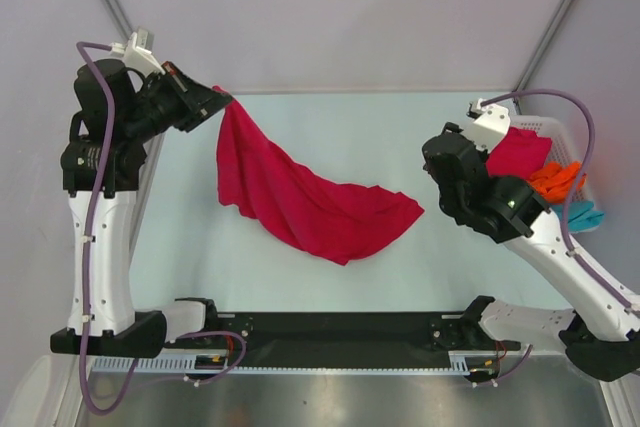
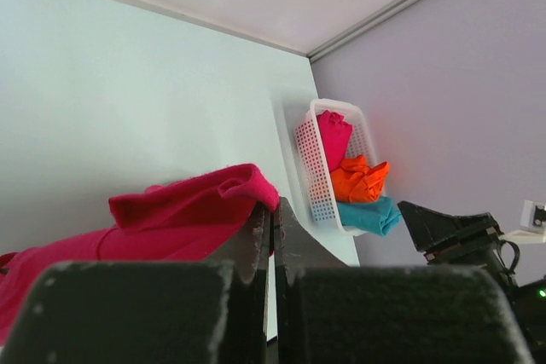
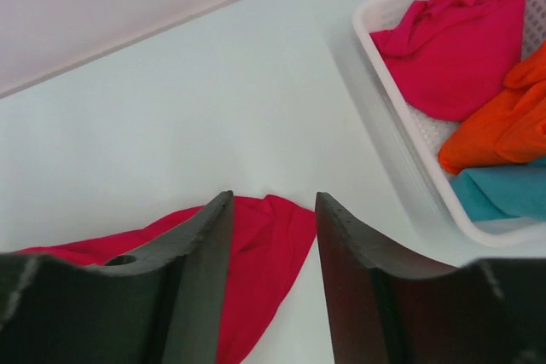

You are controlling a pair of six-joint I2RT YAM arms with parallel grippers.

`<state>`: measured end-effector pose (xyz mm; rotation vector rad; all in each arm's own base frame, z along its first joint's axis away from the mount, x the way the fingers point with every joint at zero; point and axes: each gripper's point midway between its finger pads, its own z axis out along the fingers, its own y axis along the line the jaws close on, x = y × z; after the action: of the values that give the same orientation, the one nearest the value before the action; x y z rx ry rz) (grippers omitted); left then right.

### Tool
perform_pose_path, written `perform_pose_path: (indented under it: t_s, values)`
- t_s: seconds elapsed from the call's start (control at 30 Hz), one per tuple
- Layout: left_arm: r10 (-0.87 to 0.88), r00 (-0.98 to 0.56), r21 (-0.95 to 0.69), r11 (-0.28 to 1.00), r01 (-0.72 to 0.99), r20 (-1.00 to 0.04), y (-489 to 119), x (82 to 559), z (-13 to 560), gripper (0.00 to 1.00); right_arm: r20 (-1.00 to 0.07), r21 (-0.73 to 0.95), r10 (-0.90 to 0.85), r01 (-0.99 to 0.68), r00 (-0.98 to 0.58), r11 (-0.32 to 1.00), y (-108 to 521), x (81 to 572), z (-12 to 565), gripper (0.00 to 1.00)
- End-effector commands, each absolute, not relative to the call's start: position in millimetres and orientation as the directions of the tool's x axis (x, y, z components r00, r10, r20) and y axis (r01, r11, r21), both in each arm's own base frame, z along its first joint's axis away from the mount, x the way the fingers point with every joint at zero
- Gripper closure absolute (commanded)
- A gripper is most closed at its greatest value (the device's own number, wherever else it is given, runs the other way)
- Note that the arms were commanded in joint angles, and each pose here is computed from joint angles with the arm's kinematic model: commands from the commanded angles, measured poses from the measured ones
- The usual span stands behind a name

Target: Fold and stack the t-shirts

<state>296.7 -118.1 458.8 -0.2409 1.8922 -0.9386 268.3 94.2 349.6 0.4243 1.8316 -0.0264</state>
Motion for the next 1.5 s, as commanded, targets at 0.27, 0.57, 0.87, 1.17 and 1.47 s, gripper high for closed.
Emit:
perform_pose_path:
  t_s: [0.27,0.57,0.87,1.17,1.47]
  values:
    - [-0.525,-0.477,-0.688,0.668,0.284,-0.705,-119,298,471,1.0,-0.69,0.431,0.358,0.04,-0.629,0.902,151,326,199,0.4]
    - [-0.522,-0.49,-0.691,0.672,0.268,-0.698,-118,303,458,1.0,-0.563,0.497,0.259,-0.071,-0.785,0.865,231,339,155,0.4]
    - [-0.518,-0.505,-0.695,0.668,0.266,-0.69,-118,308,449,1.0,-0.477,0.487,0.214,-0.053,-0.853,0.872,261,326,108,0.41]
    - [-0.515,-0.514,-0.7,0.661,0.271,-0.686,-118,308,443,1.0,-0.463,0.442,0.216,-0.013,-0.86,0.897,252,321,89,0.42]
    - [-0.532,-0.502,-0.704,0.663,0.254,-0.682,-106,311,440,1.0,-0.447,0.397,0.225,0.033,-0.866,0.917,240,315,73,0.42]
